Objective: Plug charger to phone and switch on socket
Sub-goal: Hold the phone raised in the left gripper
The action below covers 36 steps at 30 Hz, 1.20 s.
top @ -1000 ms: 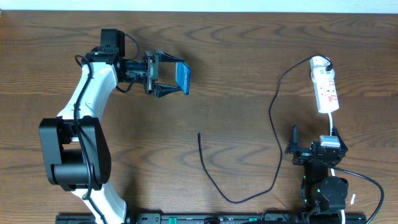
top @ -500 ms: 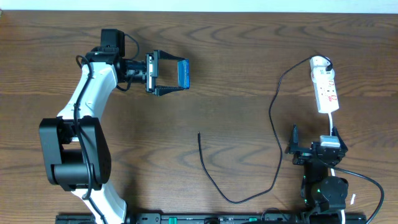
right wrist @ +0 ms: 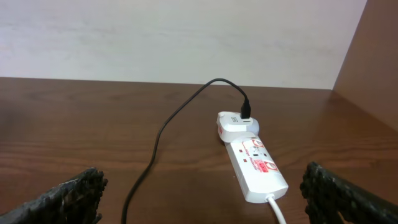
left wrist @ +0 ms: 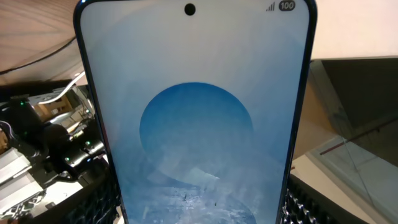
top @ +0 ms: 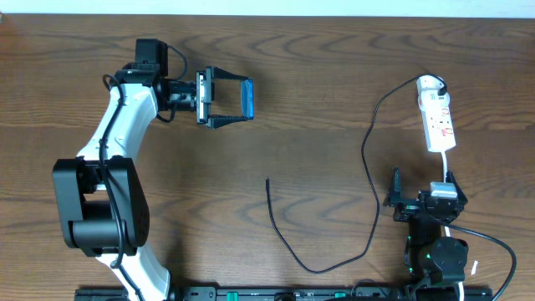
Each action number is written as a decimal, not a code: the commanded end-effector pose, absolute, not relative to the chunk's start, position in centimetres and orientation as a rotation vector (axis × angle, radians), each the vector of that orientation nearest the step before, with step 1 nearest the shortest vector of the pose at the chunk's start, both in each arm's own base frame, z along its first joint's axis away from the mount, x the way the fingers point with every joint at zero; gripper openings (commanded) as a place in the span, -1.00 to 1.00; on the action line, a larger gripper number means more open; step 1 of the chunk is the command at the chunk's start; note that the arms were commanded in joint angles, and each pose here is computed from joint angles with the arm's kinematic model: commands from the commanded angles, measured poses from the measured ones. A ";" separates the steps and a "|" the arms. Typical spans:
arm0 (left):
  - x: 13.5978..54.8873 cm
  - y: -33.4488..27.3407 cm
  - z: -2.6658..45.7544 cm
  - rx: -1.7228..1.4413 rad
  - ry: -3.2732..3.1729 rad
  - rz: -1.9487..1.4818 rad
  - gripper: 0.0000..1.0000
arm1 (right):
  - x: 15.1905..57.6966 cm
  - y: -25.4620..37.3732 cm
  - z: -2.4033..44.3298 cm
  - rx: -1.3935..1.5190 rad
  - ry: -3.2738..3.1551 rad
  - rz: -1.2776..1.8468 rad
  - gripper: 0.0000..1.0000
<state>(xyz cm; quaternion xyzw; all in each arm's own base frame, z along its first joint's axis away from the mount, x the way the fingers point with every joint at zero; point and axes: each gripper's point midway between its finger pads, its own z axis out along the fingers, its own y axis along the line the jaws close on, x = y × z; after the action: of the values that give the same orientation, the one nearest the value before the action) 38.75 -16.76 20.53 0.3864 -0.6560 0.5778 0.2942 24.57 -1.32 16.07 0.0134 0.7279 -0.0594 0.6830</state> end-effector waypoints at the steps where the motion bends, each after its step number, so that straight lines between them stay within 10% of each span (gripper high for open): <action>1: 38.5 -16.9 23.5 0.921 -1.756 1.629 -0.86 | 24.5 -1.2 16.0 0.038 1.631 -0.122 0.99; 36: 38.5 -16.9 23.5 0.902 -1.776 1.646 -0.85 | 24.5 -1.2 16.0 0.038 1.631 -0.122 0.98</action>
<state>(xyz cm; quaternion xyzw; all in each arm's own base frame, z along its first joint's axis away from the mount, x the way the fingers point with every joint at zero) 38.72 -16.77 20.61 0.3774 -0.6593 0.5826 0.2889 24.57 -1.32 16.07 0.0134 0.7279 -0.0594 0.6830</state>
